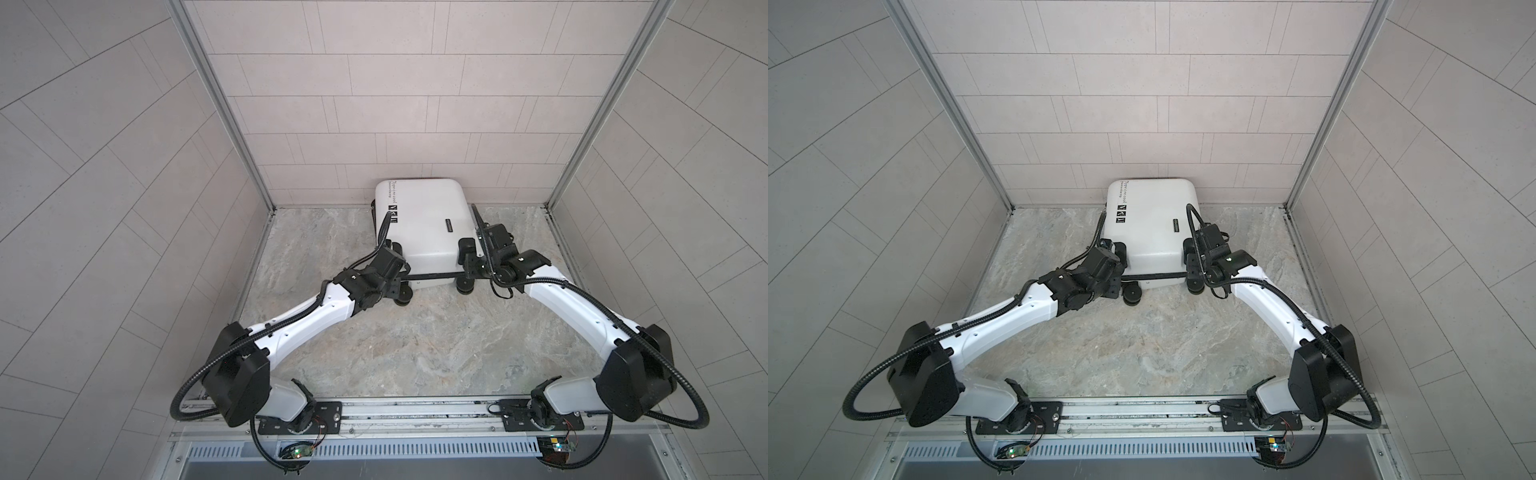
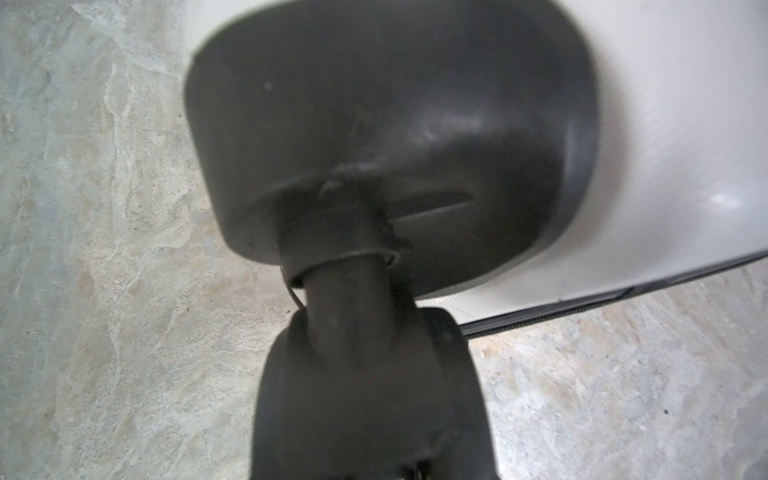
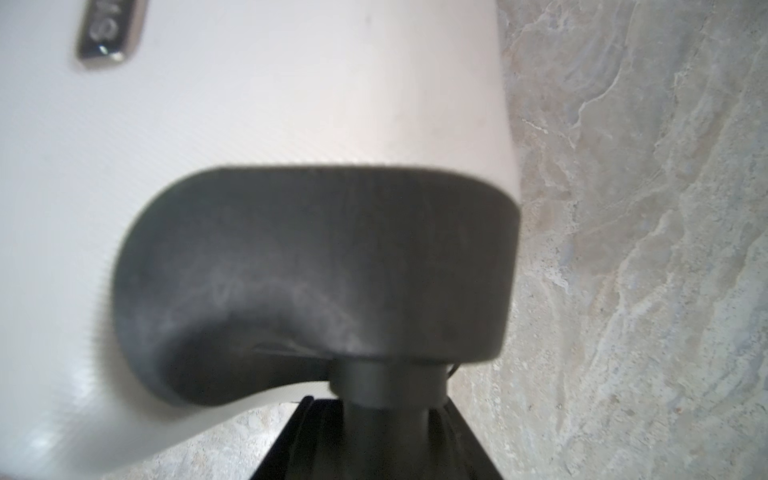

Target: Pack the luggage

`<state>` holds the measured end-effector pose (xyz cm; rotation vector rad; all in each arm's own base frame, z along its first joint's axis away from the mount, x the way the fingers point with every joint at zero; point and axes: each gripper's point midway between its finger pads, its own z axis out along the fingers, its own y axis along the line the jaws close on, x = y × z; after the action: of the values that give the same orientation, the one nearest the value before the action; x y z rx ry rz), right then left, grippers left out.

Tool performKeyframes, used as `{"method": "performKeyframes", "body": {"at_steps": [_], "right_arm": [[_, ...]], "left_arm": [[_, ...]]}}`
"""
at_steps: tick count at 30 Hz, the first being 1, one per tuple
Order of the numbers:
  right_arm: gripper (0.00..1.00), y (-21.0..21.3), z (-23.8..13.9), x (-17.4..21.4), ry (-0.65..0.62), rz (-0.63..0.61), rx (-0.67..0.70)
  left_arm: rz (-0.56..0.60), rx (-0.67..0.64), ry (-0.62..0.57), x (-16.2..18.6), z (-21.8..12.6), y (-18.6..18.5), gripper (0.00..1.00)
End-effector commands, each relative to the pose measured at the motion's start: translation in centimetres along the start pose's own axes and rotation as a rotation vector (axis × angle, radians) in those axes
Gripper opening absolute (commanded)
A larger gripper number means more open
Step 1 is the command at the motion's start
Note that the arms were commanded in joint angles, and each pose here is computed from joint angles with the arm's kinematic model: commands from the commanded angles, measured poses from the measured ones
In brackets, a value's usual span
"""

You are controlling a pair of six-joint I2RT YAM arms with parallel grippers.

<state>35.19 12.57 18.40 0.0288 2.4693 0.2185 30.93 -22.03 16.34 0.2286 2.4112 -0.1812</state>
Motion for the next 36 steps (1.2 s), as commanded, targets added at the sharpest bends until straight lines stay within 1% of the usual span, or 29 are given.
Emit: {"method": "performKeyframes", "body": {"at_steps": [1,7,19,23,25,26,27,29,30,32,34,36], "right_arm": [[0.07,-1.3,-2.4,-1.0,-0.075,0.007,0.037],[0.07,-1.8,-3.4,-0.3,-0.091,0.015,0.037],[0.06,-2.3,-2.2,-3.5,-0.12,0.019,0.058],[0.06,-2.2,-1.7,-4.2,-0.129,0.026,0.052],[0.06,-2.3,-1.2,-4.2,-0.119,0.032,0.05],[0.05,-2.3,-1.1,-4.2,-0.114,0.036,0.049],[0.05,-2.3,-0.9,-4.1,-0.11,0.037,0.047],[0.05,-2.3,-0.5,-3.9,-0.1,0.037,0.047],[0.05,-2.3,-0.5,-3.8,-0.097,0.037,0.047],[0.05,-2.5,-0.4,-3.7,-0.094,0.038,0.048],[0.05,-2.7,-0.5,-3.7,-0.094,0.042,0.05],[0.05,-2.9,-0.5,-3.6,-0.093,0.043,0.05]], "left_arm": [[0.083,0.12,-0.074,-1.3,-3.9,-2.4,0.0],[0.067,0.15,-0.085,-0.8,-4.7,-3.4,0.0],[0.045,0.137,-0.221,-4.1,-3.5,-4.7,0.0],[0.041,0.126,-0.257,-4.7,-3.2,-4.6,0.03],[0.051,0.115,-0.264,-5.0,-3.3,-4.5,0.08],[0.055,0.109,-0.268,-5.1,-3.4,-4.3,0.11],[0.059,0.104,-0.275,-5.3,-3.7,-4.2,0.2],[0.061,0.093,-0.29,-5.7,-4.4,-3.6,0.41],[0.06,0.093,-0.296,-5.9,-4.8,-3.1,0.48],[0.04,0.099,-0.303,-6.3,-5.6,-1.7,0.54],[0.007,0.129,-0.302,-6.4,-6.1,0.0,0.57],[-0.051,0.132,-0.311,-6.3,-6.4,2.5,0.6]]}}
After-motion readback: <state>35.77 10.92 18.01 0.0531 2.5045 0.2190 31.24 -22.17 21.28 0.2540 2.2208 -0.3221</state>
